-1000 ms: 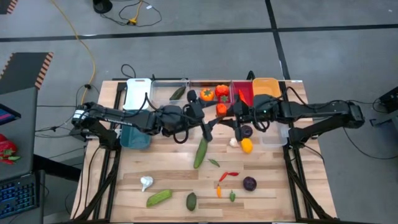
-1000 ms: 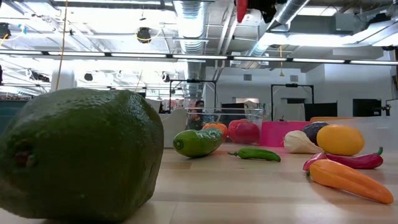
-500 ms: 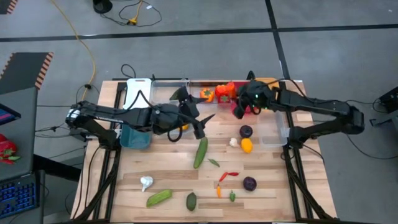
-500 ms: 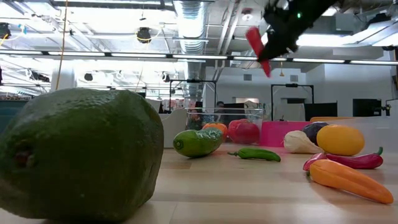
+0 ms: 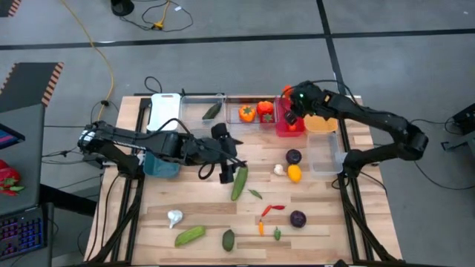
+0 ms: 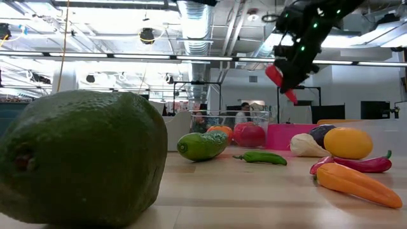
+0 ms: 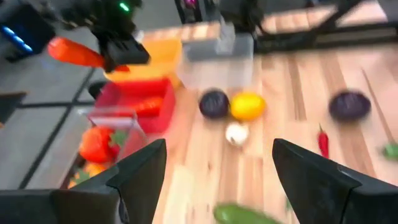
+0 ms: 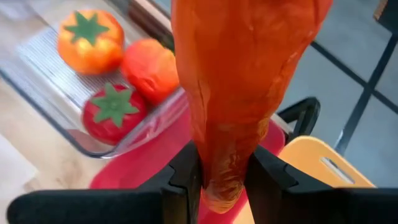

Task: Sort produce into baskets
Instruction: Put the orange carrot into the red bin, then put the bottom cucumber into the green bin

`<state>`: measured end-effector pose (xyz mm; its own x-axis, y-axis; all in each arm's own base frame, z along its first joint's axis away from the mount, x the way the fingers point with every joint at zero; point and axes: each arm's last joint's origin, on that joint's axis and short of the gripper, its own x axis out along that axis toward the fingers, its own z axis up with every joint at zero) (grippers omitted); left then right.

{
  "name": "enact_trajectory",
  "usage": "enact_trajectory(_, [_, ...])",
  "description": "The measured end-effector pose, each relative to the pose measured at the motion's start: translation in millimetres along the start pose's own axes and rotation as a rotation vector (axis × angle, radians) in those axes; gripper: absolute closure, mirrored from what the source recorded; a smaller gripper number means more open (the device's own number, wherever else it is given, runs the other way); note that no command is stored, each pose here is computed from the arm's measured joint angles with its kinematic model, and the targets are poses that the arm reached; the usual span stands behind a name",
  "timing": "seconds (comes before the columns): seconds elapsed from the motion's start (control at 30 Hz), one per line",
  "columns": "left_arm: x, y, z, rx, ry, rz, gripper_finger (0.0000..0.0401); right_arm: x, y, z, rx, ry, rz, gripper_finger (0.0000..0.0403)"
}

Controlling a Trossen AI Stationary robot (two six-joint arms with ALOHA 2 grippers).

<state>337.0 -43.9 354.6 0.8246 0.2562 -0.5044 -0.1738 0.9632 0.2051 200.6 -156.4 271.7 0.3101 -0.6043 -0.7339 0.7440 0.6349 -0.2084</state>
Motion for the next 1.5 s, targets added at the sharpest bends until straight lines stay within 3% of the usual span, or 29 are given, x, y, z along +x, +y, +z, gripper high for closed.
enact_trajectory(0.4, [-5,-10,-15,0.033,0.139,-0.050,0.0121,38,9,-6,-0.035,0.135,-0.009,0.0272])
enact_trajectory(0.83, [-5,-10,-16,0.031,0.149,-0.047,0.0121,46,12,-11,-0.056,0.197,-0.011,0.0185])
enact_trajectory(1.27, [-2,1,-23,-0.146,0.228,-0.016,0.0121,44,12,-11,-0.059,0.193,-0.004,0.0190])
enact_trajectory(1.5, [-5,1,-35,-0.302,0.410,-0.167,0.0121,44,12,-12,-0.060,0.206,0.005,0.0191])
